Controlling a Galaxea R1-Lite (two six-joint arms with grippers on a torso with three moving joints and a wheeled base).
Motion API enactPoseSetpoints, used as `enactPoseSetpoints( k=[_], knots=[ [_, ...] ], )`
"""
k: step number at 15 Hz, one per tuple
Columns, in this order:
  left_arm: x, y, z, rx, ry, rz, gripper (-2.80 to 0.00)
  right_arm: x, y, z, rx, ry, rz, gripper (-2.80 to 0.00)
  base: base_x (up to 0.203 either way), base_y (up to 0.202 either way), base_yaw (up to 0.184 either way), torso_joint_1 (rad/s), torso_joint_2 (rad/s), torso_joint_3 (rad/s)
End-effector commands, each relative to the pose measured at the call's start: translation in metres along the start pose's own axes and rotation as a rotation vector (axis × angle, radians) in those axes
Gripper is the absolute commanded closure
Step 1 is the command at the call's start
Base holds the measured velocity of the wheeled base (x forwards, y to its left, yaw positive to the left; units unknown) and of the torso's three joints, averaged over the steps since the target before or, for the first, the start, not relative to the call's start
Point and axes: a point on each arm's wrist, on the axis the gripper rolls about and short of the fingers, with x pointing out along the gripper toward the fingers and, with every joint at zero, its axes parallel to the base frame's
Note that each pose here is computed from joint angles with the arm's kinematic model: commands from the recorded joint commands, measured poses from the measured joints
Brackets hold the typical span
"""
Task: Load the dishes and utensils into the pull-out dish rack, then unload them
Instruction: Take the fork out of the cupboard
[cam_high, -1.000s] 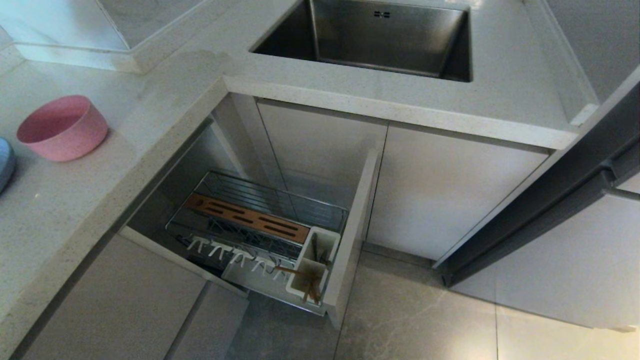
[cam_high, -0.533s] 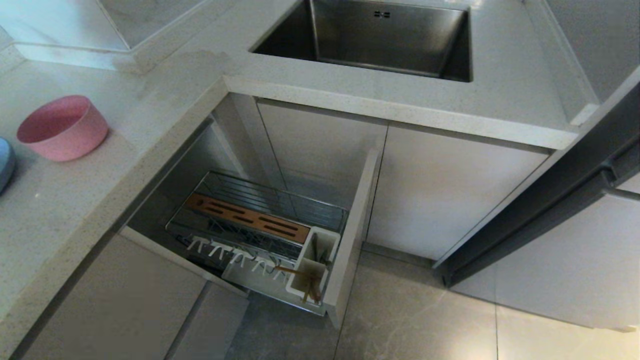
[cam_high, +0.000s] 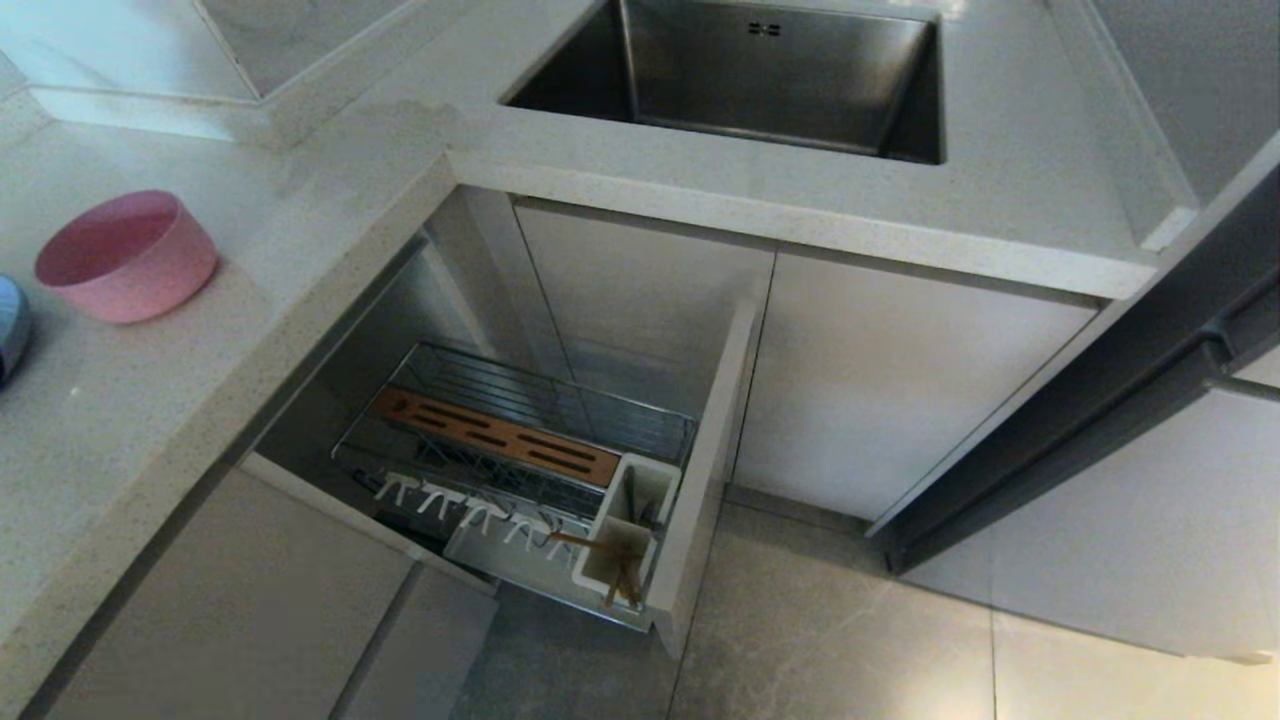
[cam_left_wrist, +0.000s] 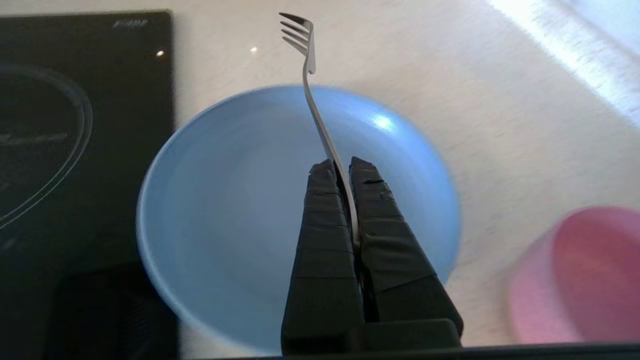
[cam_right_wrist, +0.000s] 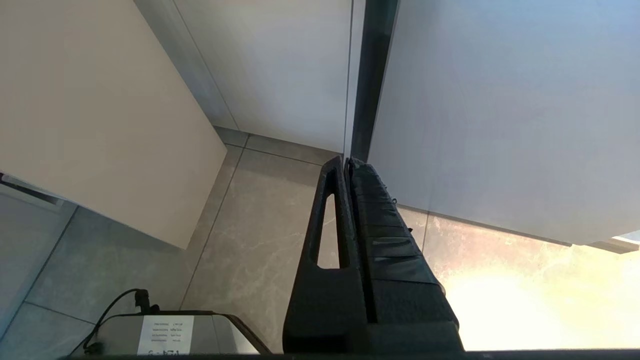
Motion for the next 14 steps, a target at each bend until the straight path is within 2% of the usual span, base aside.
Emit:
enactPoseSetpoints(
  k=[1, 8, 14],
  knots=[
    [-0.002, 0.004, -0.004, -0.001, 0.010, 0.014, 0.00, 0.000, 0.000, 0.000, 0.000, -0.001, 0.000, 0.00, 0.000, 0.000, 0.000, 0.000, 0.00, 0.000],
    [-0.004, 0.012, -0.020, -0.044, 0.065, 0.045, 0.00, 0.000, 0.000, 0.000, 0.000, -0.001, 0.000, 0.00, 0.000, 0.000, 0.000, 0.004, 0.00, 0.000],
    [-0.004, 0.011, -0.025, -0.073, 0.096, 0.045, 0.00, 0.000, 0.000, 0.000, 0.000, -0.001, 0.000, 0.00, 0.000, 0.000, 0.000, 0.000, 0.00, 0.000]
  ],
)
